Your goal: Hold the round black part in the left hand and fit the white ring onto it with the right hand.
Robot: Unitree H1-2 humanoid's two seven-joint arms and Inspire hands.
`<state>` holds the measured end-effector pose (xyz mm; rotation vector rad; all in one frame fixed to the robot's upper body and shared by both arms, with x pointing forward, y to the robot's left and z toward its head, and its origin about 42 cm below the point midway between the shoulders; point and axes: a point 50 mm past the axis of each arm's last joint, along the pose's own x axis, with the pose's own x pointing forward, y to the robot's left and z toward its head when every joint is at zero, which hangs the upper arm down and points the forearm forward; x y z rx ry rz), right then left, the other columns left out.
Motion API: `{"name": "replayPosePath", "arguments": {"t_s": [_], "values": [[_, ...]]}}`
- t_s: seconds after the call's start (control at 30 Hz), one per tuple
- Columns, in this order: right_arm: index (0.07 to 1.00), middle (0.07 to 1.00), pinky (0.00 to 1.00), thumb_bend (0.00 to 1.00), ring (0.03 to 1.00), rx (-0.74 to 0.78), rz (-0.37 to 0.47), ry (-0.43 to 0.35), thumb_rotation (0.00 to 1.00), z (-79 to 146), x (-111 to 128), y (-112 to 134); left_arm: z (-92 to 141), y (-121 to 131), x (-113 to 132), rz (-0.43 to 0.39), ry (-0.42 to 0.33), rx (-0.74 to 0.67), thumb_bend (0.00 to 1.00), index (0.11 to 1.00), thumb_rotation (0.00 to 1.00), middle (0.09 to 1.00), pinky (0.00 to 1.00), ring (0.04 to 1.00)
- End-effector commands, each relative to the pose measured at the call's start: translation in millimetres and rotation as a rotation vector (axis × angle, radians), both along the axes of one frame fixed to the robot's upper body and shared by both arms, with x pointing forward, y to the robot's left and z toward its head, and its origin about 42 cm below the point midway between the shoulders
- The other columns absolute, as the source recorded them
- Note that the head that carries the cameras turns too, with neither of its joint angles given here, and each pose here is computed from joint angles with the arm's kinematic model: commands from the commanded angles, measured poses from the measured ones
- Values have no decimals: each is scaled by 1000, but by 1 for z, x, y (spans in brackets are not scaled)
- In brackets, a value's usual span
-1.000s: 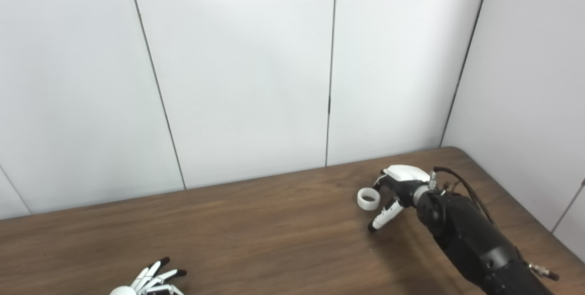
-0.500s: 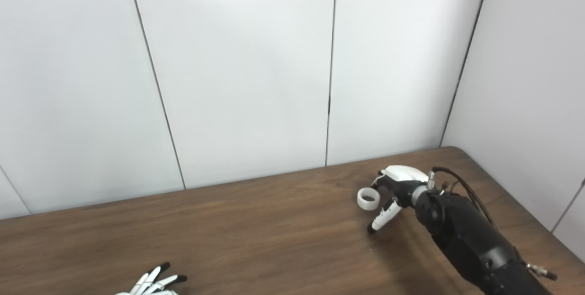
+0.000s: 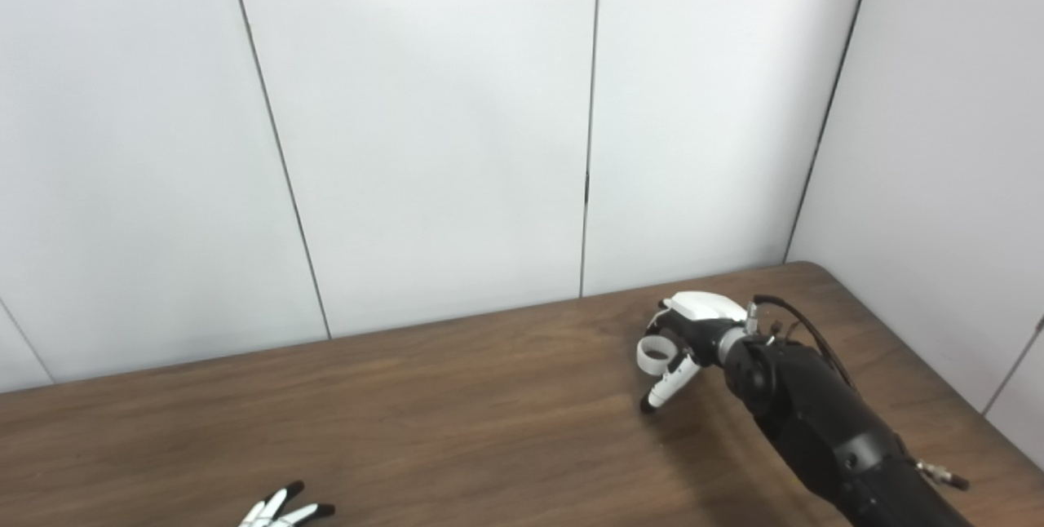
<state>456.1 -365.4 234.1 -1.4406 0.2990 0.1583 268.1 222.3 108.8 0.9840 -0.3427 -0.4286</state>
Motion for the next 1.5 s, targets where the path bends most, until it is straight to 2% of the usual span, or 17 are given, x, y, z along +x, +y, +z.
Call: {"name": "replayPosePath", "arguments": {"t_s": [0.0,0.27,0.9,1.47], "values": [[802,1000,1000,933,1000,-27,36,-76,369,27,12,3,-12,2,-13,-9,55,22,517,479,43,868,1000,1000],[783,1000,1000,930,1000,-38,55,-89,325,27,20,6,-10,4,-15,-8,50,30,517,479,43,866,1000,1000],[779,1000,1000,931,1000,-35,11,-58,274,25,16,-9,-7,11,-18,-1,56,30,517,479,41,866,1000,1000],[758,1000,1000,909,1000,-75,-43,-22,310,24,12,-25,-6,17,-18,5,46,27,516,479,41,868,1000,1000]]}}
